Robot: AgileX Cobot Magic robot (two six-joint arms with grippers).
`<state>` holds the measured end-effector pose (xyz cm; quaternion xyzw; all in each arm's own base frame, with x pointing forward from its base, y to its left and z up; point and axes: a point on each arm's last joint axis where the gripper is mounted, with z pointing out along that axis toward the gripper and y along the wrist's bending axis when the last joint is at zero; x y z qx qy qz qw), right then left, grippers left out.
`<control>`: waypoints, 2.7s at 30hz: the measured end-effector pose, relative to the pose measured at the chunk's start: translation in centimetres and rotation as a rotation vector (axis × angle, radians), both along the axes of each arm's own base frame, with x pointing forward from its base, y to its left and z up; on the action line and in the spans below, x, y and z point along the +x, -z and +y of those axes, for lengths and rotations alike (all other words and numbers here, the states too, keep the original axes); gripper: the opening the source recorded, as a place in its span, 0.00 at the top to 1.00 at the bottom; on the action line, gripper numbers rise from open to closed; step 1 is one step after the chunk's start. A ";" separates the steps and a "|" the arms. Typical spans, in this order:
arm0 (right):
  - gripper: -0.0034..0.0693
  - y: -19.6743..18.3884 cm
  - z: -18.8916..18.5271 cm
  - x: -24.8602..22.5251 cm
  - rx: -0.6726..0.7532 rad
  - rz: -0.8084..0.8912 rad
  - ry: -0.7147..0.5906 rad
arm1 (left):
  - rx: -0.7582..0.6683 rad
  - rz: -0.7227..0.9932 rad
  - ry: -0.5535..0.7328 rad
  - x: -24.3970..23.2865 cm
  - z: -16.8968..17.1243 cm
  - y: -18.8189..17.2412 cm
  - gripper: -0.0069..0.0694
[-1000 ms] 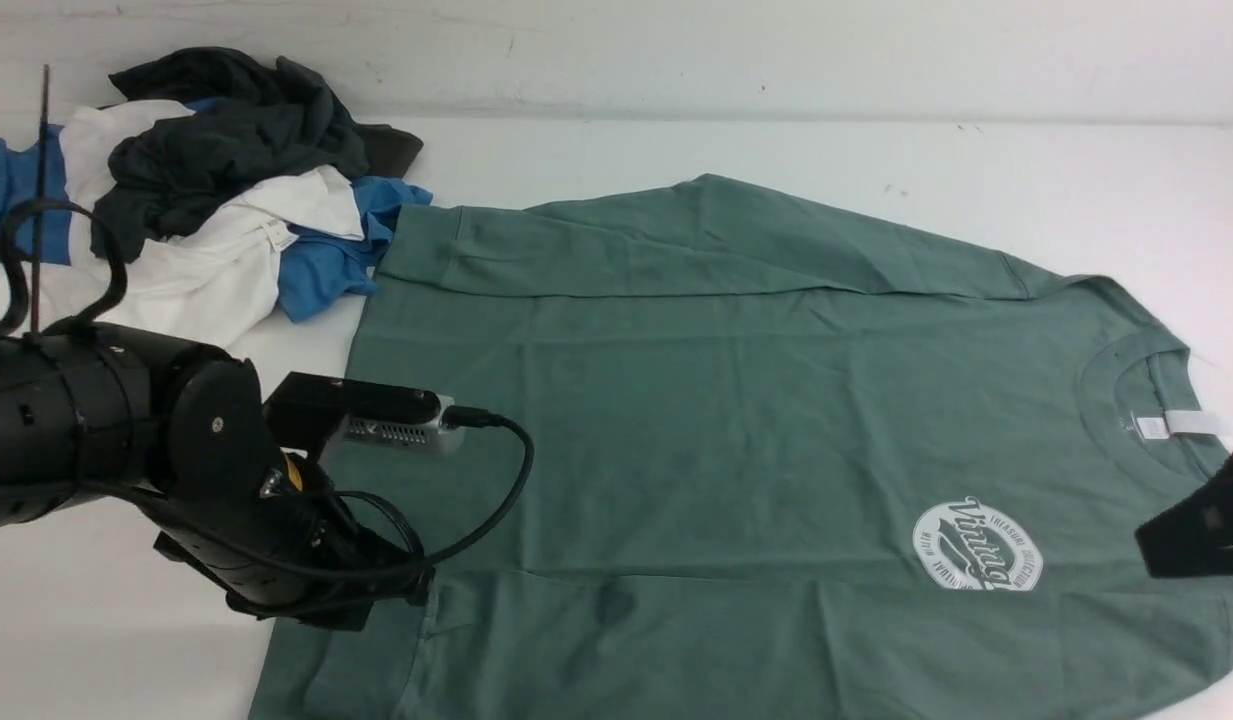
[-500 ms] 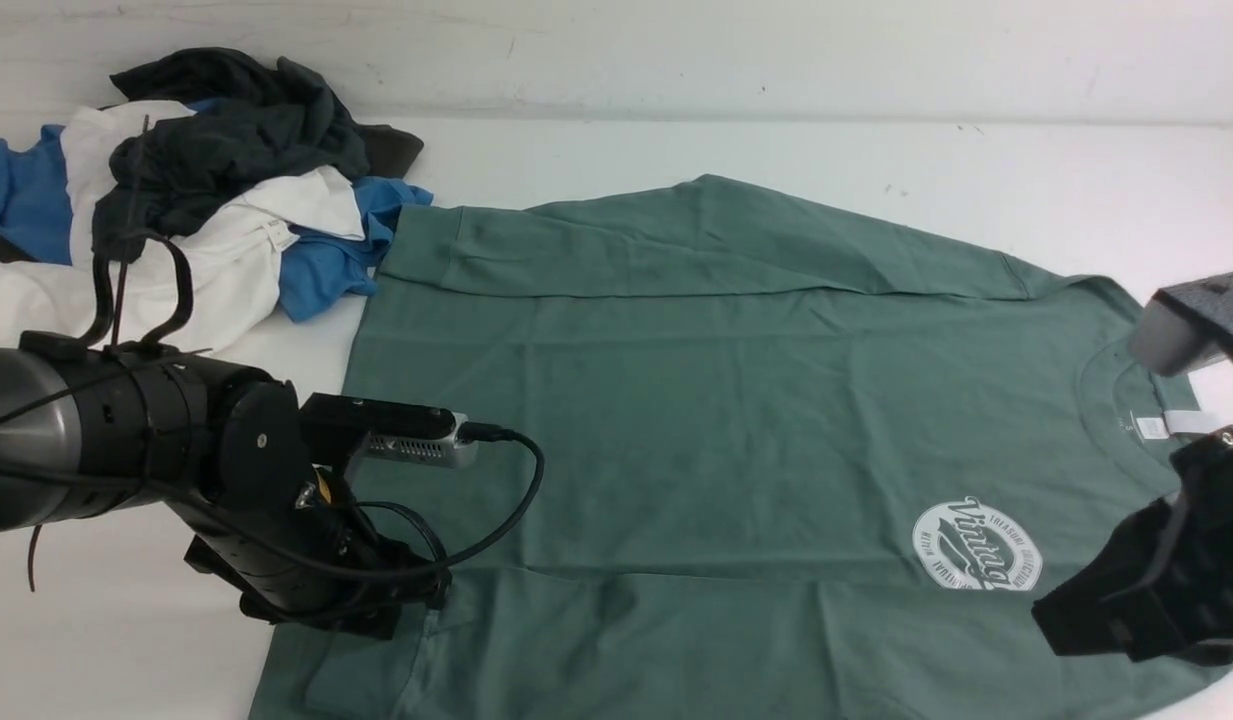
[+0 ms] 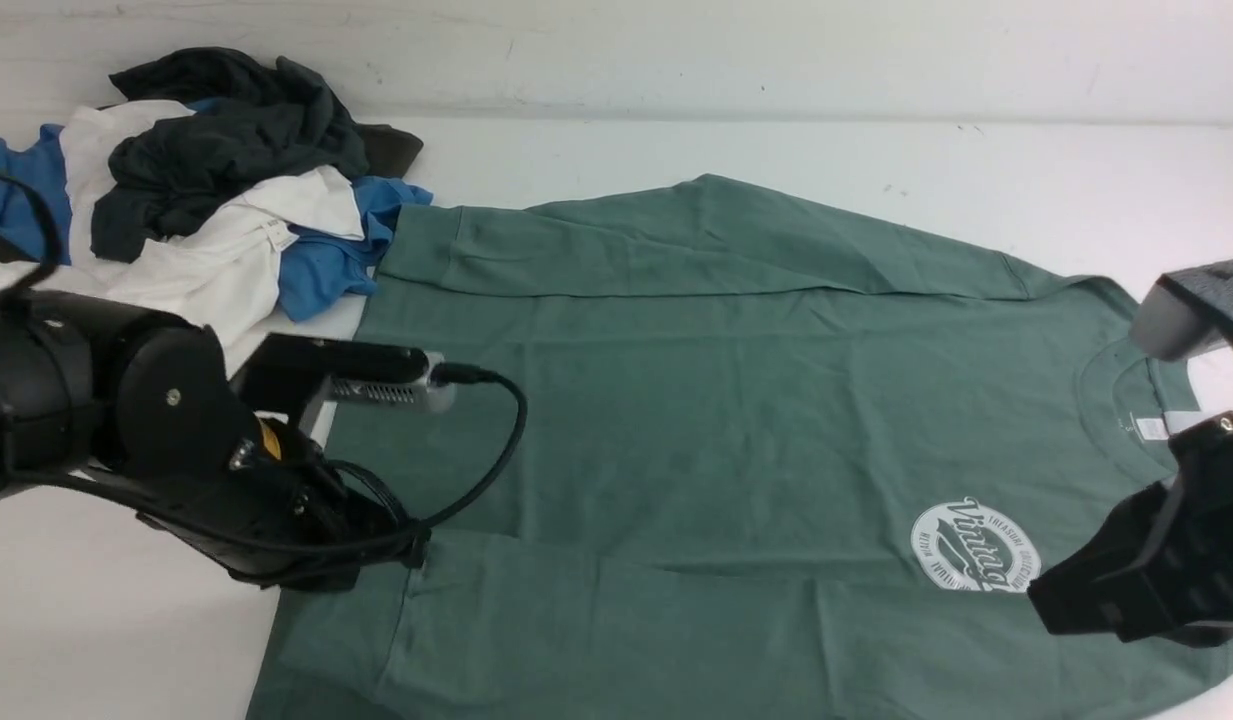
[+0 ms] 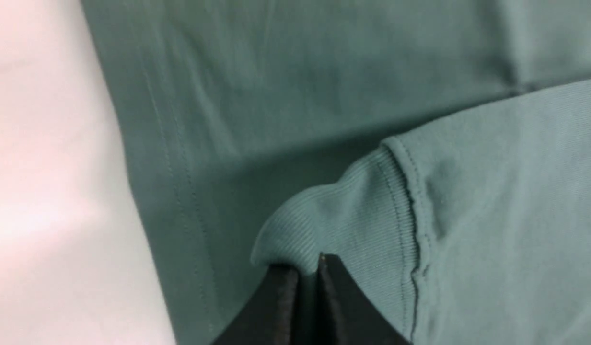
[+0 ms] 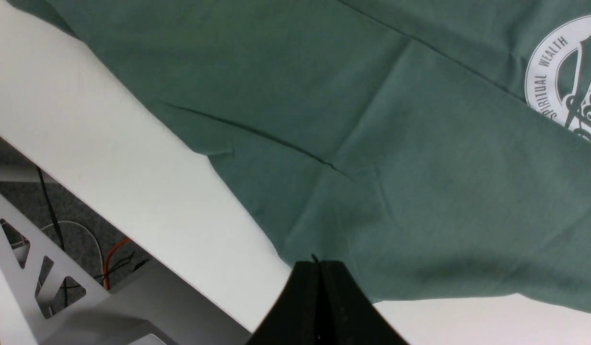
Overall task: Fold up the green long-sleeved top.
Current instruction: Use the left arm to clamp the cuff closest to it, then use the left arm to drag and place the cuff at the centered position on the left edge of the fabric, then use the left arm to clamp the cuff farthest from it
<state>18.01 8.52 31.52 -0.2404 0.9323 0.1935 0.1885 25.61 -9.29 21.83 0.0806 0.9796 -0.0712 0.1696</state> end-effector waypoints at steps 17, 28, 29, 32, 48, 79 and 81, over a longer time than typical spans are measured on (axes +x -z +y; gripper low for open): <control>0.98 0.8 0.3 1.1 -0.002 0.017 0.015 | -0.087 -0.382 -0.026 8.7 -1.0 -14.6 0.89; 0.98 0.9 0.3 1.1 -0.002 0.019 0.015 | 0.069 -0.172 0.006 13.7 -1.8 -5.1 0.89; 0.98 0.9 0.3 1.1 -0.002 0.020 0.014 | 0.083 -0.162 0.006 13.9 -1.7 -4.6 0.89; 0.98 0.9 0.3 1.0 -0.004 0.028 0.011 | 0.137 -0.137 0.006 14.6 -1.5 -2.8 0.87; 0.98 1.0 0.3 0.8 -0.011 0.058 -0.002 | 0.233 -0.197 -0.161 17.4 0.0 -2.1 0.52; 0.98 0.9 0.5 0.6 0.004 0.078 -0.007 | -0.048 -0.283 -0.278 29.9 3.4 6.2 0.48; 0.98 0.9 0.5 0.6 0.004 0.078 -0.007 | -0.052 -0.303 -0.278 30.1 3.4 6.5 0.48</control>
